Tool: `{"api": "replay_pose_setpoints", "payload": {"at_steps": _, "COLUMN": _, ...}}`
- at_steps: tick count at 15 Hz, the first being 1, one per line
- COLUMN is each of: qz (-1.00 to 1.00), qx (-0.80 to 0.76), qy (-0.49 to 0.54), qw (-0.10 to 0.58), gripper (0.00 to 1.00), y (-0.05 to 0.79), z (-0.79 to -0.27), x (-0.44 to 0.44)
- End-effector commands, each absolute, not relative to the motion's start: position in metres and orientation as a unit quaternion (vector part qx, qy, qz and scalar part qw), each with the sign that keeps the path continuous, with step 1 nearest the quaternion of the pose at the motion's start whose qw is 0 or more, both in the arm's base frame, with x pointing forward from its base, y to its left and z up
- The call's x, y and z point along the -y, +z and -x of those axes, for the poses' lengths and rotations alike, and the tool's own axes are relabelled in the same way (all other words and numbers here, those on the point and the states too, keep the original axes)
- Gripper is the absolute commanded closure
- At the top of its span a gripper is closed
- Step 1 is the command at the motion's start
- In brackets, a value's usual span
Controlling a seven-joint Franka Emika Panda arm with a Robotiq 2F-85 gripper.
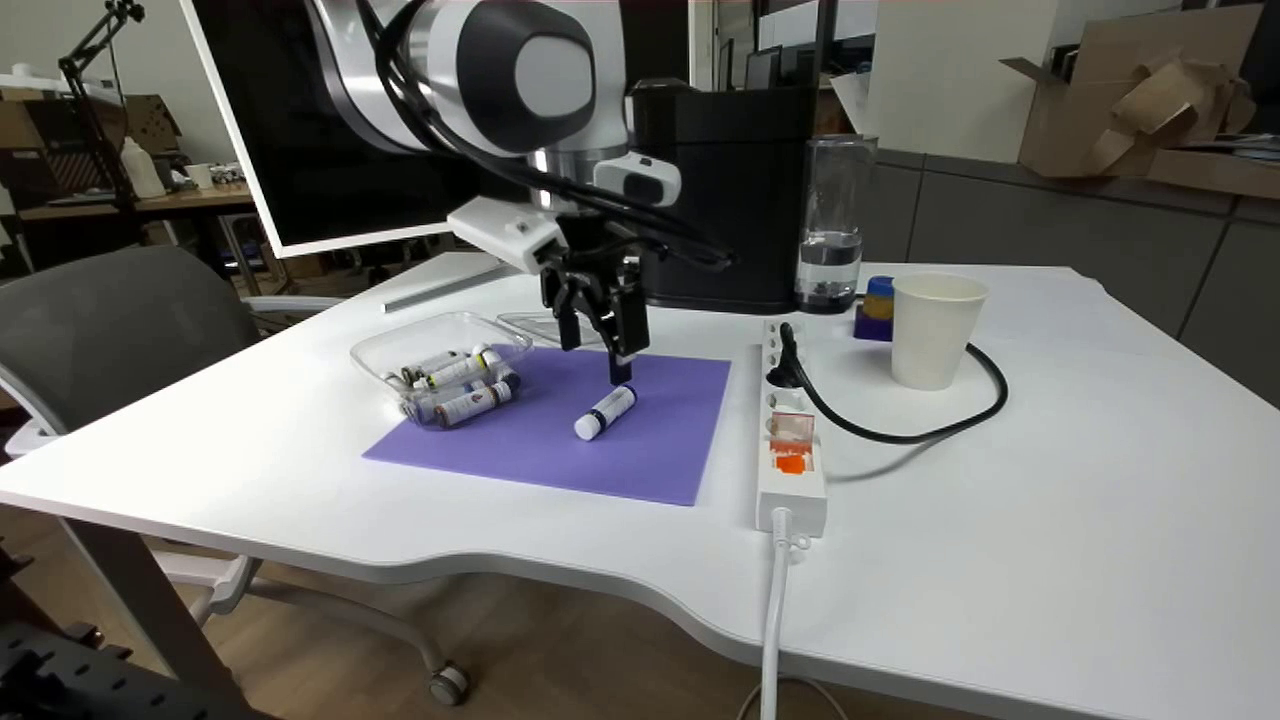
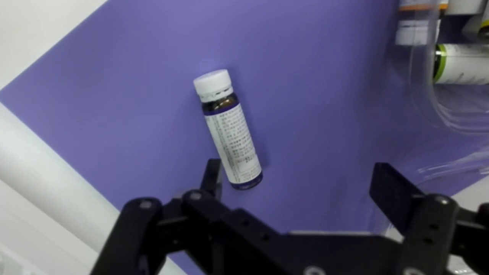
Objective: Close the lid on the clear bowl
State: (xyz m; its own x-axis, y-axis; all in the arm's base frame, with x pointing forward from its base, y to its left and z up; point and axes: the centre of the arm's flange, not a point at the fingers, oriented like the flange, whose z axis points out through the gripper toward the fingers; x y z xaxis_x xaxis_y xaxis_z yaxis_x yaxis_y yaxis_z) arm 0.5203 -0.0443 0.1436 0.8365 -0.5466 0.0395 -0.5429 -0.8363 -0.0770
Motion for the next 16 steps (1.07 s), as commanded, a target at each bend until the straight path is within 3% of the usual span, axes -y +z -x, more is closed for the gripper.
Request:
{"api": "replay_pose_setpoints", "payload": {"at_steps": 1, "qz": 0.958, "qx": -0.285, "qy": -0.030, "qw": 0.032, "gripper": 0.00, "y": 0.144, "z": -0.521, "x": 0.044}}
{"api": "replay_pose_setpoints", "payload": {"at_steps": 9, "qz": 0.938, "qx": -0.337, "qy": -0.065, "qw": 0.054, "gripper": 0.00, "y": 0.126, "z": -0.521, "x": 0.053}}
{"api": "replay_pose_setpoints", "payload": {"at_steps": 16, "qz": 0.923, "qx": -0.343, "qy": -0.143, "qw": 0.105, "gripper": 0.00, "y": 0.173, "z": -0.514, "x": 0.028}}
